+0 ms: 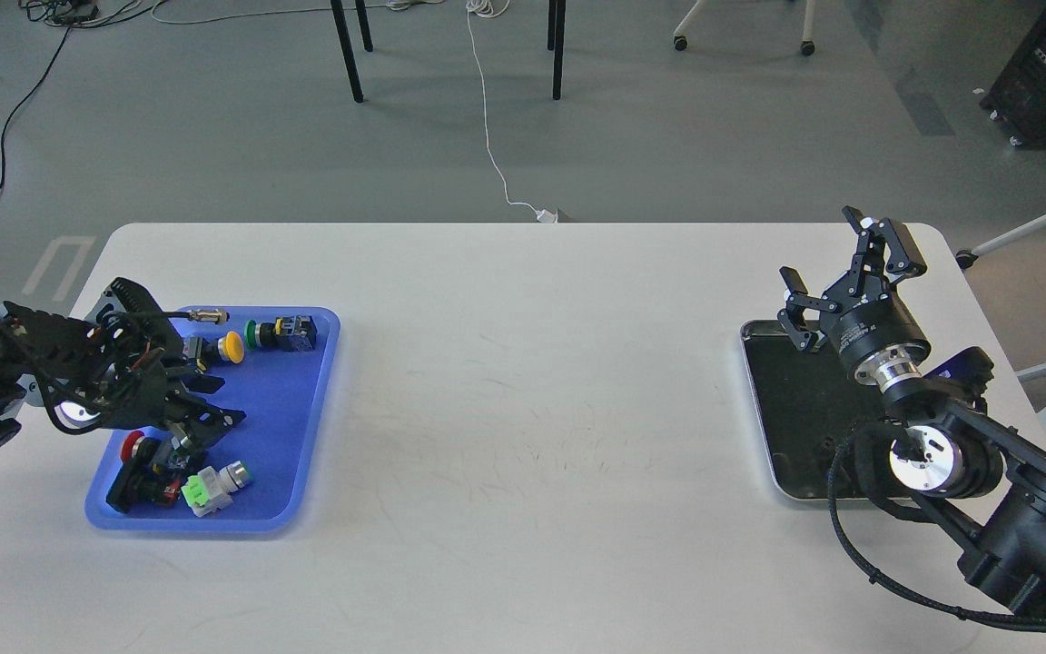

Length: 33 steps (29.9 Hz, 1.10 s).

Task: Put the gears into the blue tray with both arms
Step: 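Carry the gear into the blue tray and release it, then raise the left gripper and move the right gripper toward the black tray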

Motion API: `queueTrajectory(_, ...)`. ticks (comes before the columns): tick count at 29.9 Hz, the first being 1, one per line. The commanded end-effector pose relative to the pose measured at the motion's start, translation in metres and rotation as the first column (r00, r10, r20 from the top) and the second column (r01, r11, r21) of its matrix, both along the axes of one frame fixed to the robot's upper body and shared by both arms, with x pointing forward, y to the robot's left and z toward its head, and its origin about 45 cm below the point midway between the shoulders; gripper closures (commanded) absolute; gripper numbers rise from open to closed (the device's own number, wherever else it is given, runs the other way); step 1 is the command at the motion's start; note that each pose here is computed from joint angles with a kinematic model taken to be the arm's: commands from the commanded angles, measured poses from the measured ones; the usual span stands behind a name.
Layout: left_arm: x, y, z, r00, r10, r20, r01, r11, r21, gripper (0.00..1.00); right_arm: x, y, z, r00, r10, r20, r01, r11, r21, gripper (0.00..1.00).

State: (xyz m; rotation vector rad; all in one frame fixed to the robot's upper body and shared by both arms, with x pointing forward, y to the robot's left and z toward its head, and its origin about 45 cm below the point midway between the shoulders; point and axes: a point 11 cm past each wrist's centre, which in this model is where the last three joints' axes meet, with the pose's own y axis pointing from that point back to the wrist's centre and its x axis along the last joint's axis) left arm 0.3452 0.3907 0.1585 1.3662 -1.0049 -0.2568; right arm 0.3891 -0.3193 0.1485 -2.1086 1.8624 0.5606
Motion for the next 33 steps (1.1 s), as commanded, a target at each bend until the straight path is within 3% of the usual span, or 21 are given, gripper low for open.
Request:
queueTrajectory(1,0.016,-0.004,0.020,0.997,0.022,0.074,-0.018,0.998,-0.058,0.06,0.000,-0.001,0.001,1.000,0.000,0.002,0.000,1.000,-0.001,0.01)
queueTrajectory(4,0.041,-0.019,0.056,0.980,0.144,0.139,-0.105,0.961,-0.256,0.06,0.000,0.000,0.001,1.000,0.001,0.003,-0.001,1.000,-0.001,0.01)
queueTrajectory(6,0.048,-0.032,0.074,0.965,0.237,0.108,-0.170,0.888,-0.426,0.05,0.000,0.000,0.001,1.000,0.002,0.003,-0.002,1.000,0.000,0.01)
queueTrajectory(11,0.044,-0.079,0.103,0.933,0.335,-0.135,-0.308,0.545,-0.780,0.05,0.000,-0.001,0.002,1.000,0.003,0.005,-0.003,1.000,-0.001,0.01)
queueTrajectory(14,0.032,-0.105,0.109,0.873,0.311,-0.375,-0.447,0.205,-0.871,0.05,0.000,-0.001,0.002,1.000,0.004,0.005,-0.004,1.000,-0.001,0.01)
queueTrajectory(17,0.030,-0.124,0.111,0.803,0.221,-0.554,-0.536,-0.141,-0.833,0.02,0.000,0.000,0.002,1.000,0.009,0.006,-0.009,1.000,0.001,0.01)
queueTrajectory(22,0.023,-0.130,0.091,0.755,0.145,-0.639,-0.506,-0.491,-0.709,0.02,-0.002,-0.001,0.001,1.000,0.011,0.003,-0.011,1.000,0.003,0.01)
queueTrajectory(25,0.019,-0.132,0.081,0.737,0.133,-0.663,-0.491,-0.569,-0.660,0.02,-0.003,-0.003,0.000,1.000,0.011,0.001,-0.011,1.000,0.001,0.01)
queueTrajectory(27,0.014,-0.131,0.065,0.700,0.145,-0.699,-0.453,-0.666,-0.592,0.02,-0.004,-0.010,0.001,1.000,0.008,0.000,-0.008,1.000,-0.016,0.01)
queueTrajectory(30,0.010,-0.126,0.038,0.580,0.167,-0.798,-0.485,-0.716,-0.503,0.02,-0.005,-0.006,0.003,1.000,0.018,0.004,-0.018,1.000,-0.012,0.01)
queueTrajectory(33,-0.003,-0.124,0.014,0.504,0.169,-0.847,-0.513,-0.730,-0.451,0.02,-0.005,-0.005,0.002,1.000,0.023,0.003,-0.022,1.000,-0.011,0.01)
